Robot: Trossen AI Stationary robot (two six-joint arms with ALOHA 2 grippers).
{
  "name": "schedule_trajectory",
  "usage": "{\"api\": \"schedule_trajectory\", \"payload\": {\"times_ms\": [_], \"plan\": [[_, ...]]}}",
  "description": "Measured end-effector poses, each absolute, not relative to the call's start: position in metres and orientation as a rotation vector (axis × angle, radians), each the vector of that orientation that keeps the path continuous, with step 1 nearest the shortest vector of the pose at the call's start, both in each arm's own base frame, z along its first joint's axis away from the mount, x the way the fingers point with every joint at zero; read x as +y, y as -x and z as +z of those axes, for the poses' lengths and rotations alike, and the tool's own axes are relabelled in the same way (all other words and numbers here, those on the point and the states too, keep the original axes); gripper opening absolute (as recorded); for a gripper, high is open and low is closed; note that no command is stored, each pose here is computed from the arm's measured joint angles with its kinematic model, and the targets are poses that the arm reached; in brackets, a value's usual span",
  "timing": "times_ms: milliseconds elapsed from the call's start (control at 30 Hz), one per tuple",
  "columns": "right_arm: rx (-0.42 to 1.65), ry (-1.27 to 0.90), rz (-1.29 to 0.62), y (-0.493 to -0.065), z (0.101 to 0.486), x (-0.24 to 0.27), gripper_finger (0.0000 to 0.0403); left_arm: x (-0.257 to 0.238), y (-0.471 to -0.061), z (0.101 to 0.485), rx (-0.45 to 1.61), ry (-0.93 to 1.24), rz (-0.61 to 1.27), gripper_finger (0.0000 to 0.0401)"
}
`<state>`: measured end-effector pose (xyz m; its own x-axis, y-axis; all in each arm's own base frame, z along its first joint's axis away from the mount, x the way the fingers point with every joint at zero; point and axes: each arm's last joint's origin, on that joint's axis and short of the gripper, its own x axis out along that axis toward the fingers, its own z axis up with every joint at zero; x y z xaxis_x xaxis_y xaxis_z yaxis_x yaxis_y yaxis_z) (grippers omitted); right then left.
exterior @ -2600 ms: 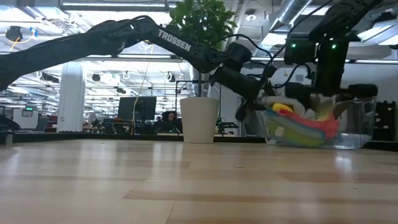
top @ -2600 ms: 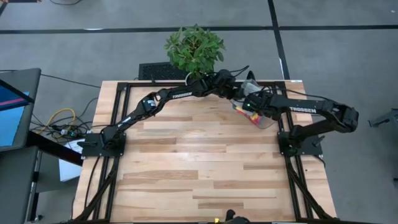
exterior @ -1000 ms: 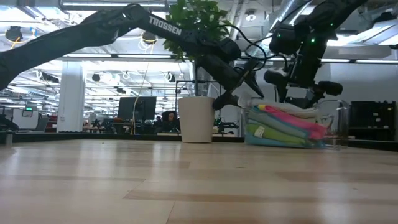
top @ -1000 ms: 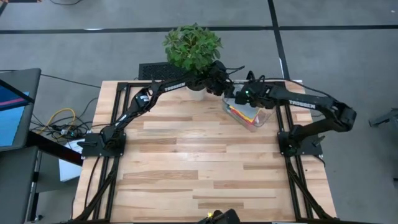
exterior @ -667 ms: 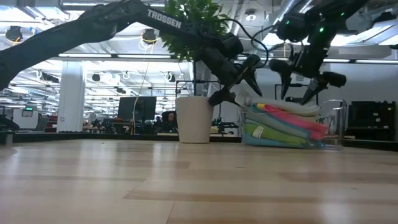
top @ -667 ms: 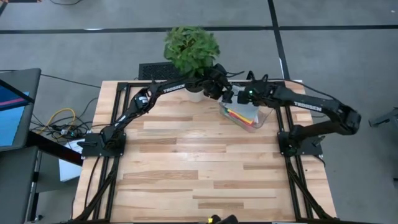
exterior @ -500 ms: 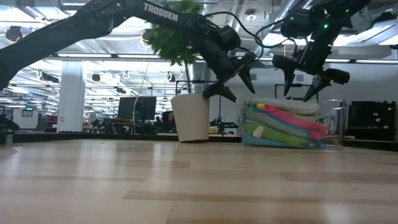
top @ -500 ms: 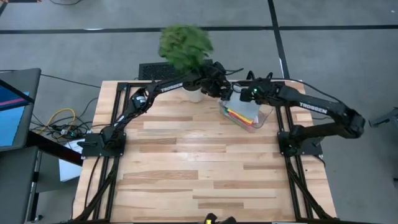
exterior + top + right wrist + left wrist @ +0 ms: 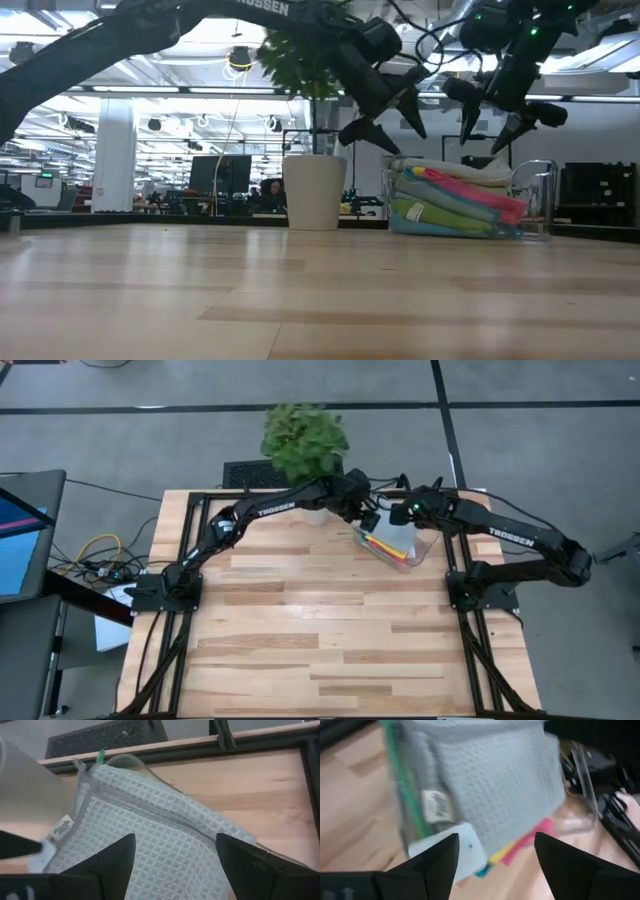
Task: Fold microfiber towels
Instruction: Put the stacked microfiber towels into the transparent bin, then return to Home Position
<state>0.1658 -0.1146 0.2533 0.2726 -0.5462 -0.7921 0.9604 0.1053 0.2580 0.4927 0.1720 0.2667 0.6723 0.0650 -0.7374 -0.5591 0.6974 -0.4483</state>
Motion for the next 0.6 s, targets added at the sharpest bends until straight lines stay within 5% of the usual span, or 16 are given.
{"api": "schedule_trajectory", "payload": {"times_ms": [300,600], "plan": [[0.403,-0.769,-1.108,-0.138,0.311,-0.097,0.0301,0.135,-0.472,0.325,0.75,0.645,0.268,0.0252],[0.174,-0.548,-0.677,-0.088,0.364,-0.044,0.0301,0.048,-0.39,0.431,0.741,0.265,0.091,0.0251]]}}
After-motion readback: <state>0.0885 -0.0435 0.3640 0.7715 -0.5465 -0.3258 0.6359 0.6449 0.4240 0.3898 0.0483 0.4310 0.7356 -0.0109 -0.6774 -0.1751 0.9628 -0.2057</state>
